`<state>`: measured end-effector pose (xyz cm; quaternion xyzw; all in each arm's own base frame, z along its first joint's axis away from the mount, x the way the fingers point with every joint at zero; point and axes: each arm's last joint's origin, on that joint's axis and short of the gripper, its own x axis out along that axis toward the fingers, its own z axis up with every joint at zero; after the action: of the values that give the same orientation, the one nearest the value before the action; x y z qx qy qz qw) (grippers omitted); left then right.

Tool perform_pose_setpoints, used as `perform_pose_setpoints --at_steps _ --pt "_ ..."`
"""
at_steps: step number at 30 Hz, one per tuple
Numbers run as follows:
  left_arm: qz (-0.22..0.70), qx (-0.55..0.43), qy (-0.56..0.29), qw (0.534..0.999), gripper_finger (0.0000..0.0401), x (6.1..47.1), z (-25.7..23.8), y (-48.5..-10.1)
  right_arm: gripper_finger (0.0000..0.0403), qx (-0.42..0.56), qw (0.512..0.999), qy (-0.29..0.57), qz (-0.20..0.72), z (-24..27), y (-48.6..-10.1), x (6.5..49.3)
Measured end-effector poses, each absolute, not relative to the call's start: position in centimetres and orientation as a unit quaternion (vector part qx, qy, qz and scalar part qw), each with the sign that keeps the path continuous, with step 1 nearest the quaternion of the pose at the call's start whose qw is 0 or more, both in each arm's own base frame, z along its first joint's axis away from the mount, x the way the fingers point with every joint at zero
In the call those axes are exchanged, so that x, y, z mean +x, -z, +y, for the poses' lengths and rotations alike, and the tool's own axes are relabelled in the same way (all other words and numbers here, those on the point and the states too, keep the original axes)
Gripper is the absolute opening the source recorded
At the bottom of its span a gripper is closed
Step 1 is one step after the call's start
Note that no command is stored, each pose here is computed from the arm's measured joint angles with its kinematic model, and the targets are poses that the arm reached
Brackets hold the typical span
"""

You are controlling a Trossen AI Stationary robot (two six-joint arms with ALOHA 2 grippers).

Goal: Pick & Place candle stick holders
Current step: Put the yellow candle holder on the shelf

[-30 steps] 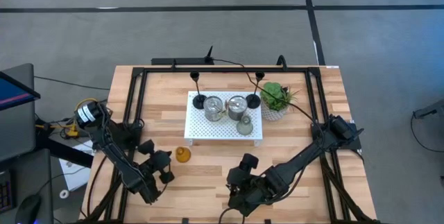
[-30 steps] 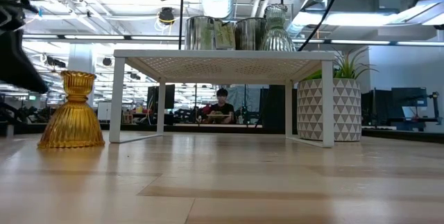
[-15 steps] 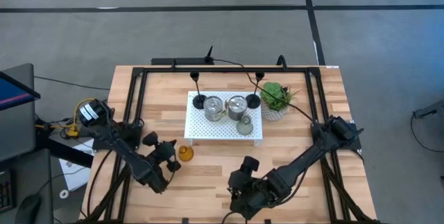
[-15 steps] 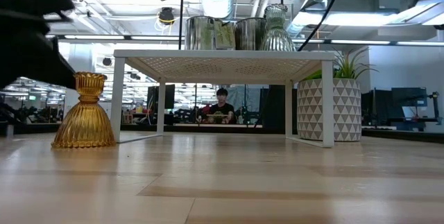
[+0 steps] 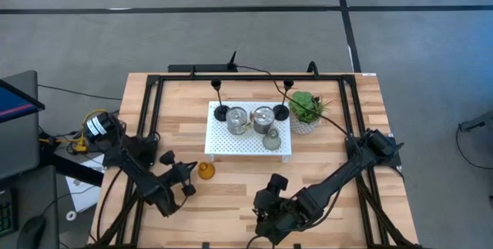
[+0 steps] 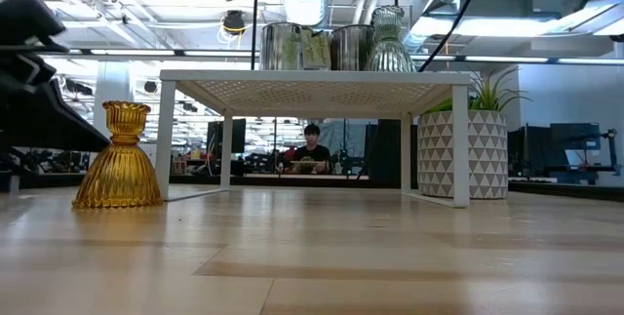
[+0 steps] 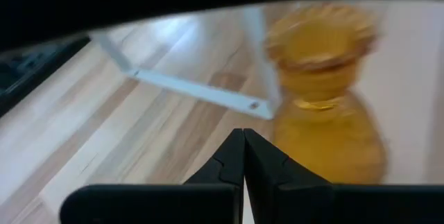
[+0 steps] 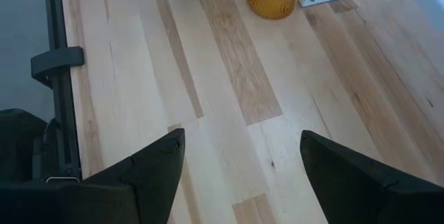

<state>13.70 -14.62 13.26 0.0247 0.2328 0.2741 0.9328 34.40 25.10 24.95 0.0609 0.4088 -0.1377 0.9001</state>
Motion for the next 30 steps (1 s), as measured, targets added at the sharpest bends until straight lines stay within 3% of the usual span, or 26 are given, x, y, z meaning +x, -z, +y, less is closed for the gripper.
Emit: perform_pose_setpoints --at_steps 6,12,20,30 --pt "0.202 0.034 -0.237 0.95 0.0003 13.0 -15.9 -13.4 0.0276 0.061 0.9 0.138 0.409 25.1 -24.9 34.4" --pt "0.148 0.021 -0.263 0.953 0.0003 13.8 -15.6 -13.7 0.0276 0.062 0.9 0.138 0.408 25.1 -25.0 34.5" --pt "0.155 0.001 -0.309 0.938 0.0003 15.5 -14.2 -13.7 0.0276 0.066 0.901 0.138 0.407 25.1 -25.0 34.4" --pt "0.136 -0.039 -0.283 0.949 0.0003 16.1 -15.5 -14.0 0.0276 0.066 0.9 0.139 0.407 25.1 -24.9 34.4"
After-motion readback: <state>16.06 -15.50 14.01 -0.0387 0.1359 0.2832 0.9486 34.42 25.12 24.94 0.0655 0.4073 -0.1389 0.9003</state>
